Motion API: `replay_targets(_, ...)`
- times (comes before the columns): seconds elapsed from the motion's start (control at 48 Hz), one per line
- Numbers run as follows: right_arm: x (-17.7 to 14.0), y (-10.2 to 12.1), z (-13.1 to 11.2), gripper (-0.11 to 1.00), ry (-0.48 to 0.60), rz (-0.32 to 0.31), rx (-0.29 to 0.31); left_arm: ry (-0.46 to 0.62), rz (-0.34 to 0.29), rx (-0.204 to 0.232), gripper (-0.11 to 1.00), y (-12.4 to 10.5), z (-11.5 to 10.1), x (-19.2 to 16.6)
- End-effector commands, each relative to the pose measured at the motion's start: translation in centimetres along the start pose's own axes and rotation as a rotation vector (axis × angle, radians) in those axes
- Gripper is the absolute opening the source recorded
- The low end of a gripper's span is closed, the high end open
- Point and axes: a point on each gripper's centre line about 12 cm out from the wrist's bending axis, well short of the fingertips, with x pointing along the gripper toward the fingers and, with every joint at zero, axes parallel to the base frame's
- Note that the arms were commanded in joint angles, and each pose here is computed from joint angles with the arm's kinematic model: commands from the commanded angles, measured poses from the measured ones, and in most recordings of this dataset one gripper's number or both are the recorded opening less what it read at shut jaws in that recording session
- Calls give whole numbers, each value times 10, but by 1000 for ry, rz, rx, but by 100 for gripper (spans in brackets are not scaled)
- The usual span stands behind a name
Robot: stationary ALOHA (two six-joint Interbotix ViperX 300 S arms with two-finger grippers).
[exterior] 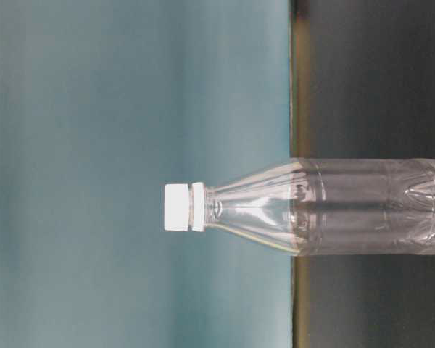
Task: Open the bottle cap by holding the bottle with the left arm and twisting the cap with the right arm.
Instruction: 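Move the left gripper to the clear bottle and grasp its body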
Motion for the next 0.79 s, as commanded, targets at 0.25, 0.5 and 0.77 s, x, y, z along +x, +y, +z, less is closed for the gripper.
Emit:
replay_targets(0.25,15,-4,-6,-1,132,-20,48,19,15,55,9,6,30,65)
replay_targets(0.5,22,-4,-11,-1,185,-21,50,42,20,53,26,9,19,99)
replay_targets(0.77,20,-4,-13,-1,210,-22,58,-108,0,29,96,6,2,132)
